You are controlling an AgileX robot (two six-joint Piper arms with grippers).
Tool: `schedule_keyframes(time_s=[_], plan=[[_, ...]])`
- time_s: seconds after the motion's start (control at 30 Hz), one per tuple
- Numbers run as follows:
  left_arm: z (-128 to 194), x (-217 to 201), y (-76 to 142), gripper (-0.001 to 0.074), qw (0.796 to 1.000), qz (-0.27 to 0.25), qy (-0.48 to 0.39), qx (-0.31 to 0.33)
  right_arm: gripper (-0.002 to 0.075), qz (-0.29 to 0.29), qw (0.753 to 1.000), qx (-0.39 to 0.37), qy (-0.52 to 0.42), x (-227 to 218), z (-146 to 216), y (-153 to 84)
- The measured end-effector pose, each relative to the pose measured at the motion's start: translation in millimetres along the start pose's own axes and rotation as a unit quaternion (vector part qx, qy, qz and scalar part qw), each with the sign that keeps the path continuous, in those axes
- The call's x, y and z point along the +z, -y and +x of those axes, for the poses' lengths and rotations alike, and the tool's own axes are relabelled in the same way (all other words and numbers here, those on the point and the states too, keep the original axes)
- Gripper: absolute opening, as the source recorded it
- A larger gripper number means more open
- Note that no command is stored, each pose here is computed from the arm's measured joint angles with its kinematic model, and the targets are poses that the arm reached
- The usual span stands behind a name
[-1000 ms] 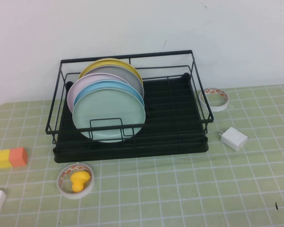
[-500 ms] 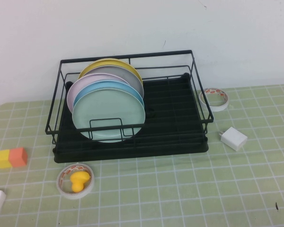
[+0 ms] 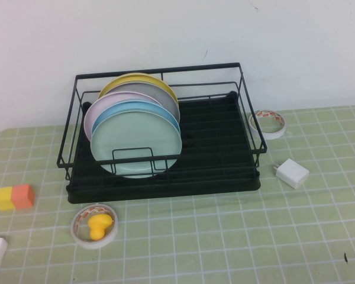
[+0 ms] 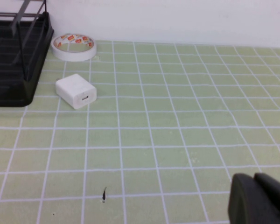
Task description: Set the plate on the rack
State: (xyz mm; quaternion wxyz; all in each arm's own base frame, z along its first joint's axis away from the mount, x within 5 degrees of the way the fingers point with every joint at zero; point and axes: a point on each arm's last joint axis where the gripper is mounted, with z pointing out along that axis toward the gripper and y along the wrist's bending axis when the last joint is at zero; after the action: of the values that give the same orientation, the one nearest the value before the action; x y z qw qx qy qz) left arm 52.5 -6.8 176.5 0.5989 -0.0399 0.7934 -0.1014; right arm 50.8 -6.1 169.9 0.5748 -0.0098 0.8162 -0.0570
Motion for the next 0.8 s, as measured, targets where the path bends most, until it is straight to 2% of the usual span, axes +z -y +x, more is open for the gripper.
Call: schedule_keyframes(time_s=[0.8], plan=[[0.0, 0.0, 0.0, -0.0001, 1.000, 0.000, 0.000, -0.004, -0.0002, 0.000, 1.000, 0.001, -0.001, 0.0, 0.2, 0.0]])
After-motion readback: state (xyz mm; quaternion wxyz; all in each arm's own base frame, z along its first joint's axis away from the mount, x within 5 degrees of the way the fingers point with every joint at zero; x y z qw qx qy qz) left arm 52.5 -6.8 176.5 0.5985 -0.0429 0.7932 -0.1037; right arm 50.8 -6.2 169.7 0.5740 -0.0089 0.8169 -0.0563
